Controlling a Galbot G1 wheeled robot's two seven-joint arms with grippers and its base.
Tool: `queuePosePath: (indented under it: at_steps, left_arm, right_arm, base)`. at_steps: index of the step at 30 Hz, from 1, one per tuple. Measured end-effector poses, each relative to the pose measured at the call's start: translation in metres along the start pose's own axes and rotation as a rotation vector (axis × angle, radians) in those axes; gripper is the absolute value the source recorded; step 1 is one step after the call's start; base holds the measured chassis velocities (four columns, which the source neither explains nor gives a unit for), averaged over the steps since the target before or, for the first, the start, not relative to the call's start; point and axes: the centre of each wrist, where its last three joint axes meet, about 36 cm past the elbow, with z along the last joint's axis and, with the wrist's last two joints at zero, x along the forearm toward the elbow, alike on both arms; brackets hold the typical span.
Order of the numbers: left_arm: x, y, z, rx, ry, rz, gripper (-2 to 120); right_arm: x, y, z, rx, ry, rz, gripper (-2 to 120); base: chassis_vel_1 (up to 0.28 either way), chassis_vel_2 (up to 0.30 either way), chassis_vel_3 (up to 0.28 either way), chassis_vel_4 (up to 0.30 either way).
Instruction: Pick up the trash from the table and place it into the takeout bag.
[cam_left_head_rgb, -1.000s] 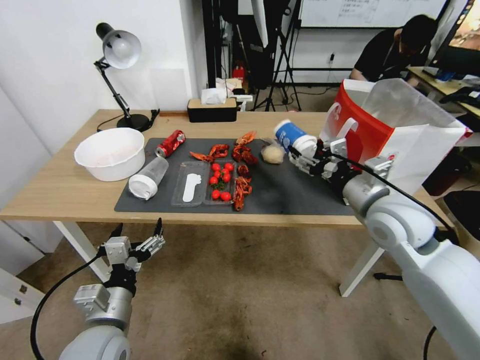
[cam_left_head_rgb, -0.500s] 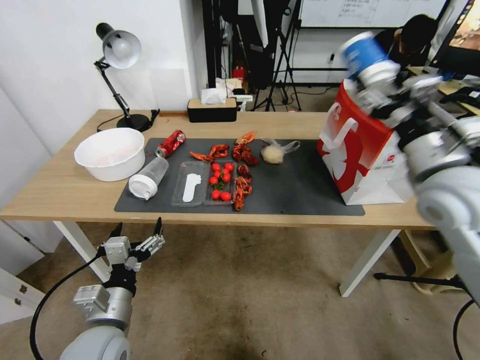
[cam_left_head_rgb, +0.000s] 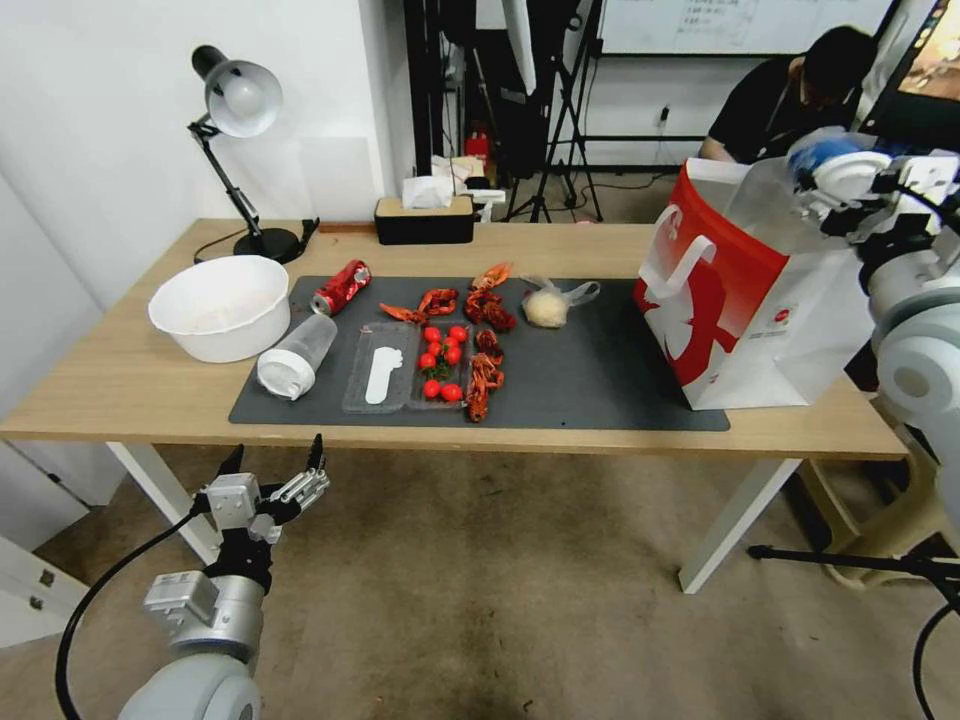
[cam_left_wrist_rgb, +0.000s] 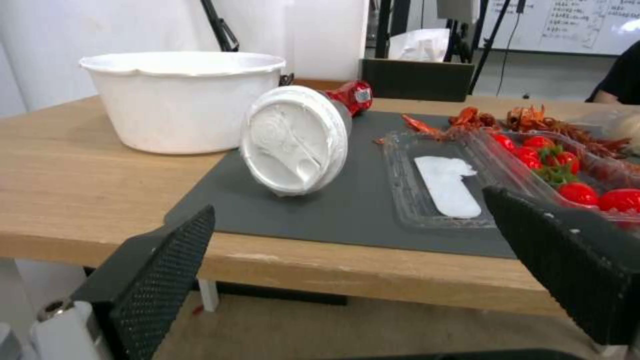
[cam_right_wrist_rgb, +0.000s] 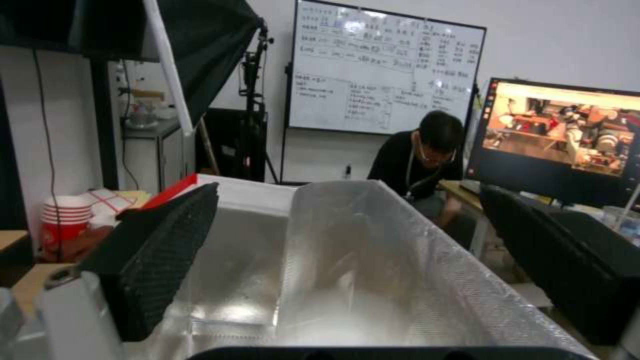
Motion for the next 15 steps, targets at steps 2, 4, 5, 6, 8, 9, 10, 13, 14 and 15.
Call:
queuePosePath:
  at_steps: [2,4,5,6,8,9,10,13,14,15]
  left_arm:
    - [0.0,0.0,0.0,0.0,0.0,-0.001,100]
    - [0.0,0.001,0.0,-0.001,0.001,-0.002,100]
    - [0.0,0.001,0.0,-0.001,0.001,-0.002,100]
    - [0.0,0.001,0.0,-0.001,0.001,-0.002,100]
    - [0.001,0.001,0.0,-0.001,0.001,-0.002,100]
    - [0.001,0.001,0.0,-0.001,0.001,-0.002,100]
    - [0.001,0.001,0.0,-0.001,0.001,-0.002,100]
    - [0.0,0.002,0.0,-0.002,0.0,-0.003,100]
    - [0.0,0.002,0.0,-0.002,0.0,-0.003,100]
    - [-0.001,0.002,0.0,-0.002,0.0,-0.003,100]
  right_arm:
    - [0.0,0.001,0.001,0.001,0.0,-0.007,100]
    - [0.0,0.003,0.002,0.003,-0.004,-0.017,100]
    - [0.001,0.003,0.003,-0.001,-0.011,-0.026,100]
    - [0.001,0.003,0.003,-0.001,-0.011,-0.026,100]
    - [0.002,0.005,0.003,-0.014,-0.033,-0.048,100]
    - [0.004,0.007,0.002,-0.026,-0.058,-0.06,100]
    - [0.004,0.007,0.002,-0.026,-0.058,-0.06,100]
    - [0.014,0.015,-0.003,-0.073,-0.098,-0.116,100]
    - [0.014,0.015,-0.003,-0.073,-0.098,-0.116,100]
    - [0.02,0.019,-0.004,-0.101,-0.096,-0.151,100]
  base:
    - [0.0,0.0,0.0,0.0]
    - [0.0,0.0,0.0,0.0]
    - [0.0,0.0,0.0,0.0]
    - [0.0,0.0,0.0,0.0]
    - [0.0,0.0,0.0,0.0]
    - [0.0,0.0,0.0,0.0]
    - [0.0,0.0,0.0,0.0]
    - [0.0,0.0,0.0,0.0]
    - [0.0,0.0,0.0,0.0]
    - [0.0,0.0,0.0,0.0]
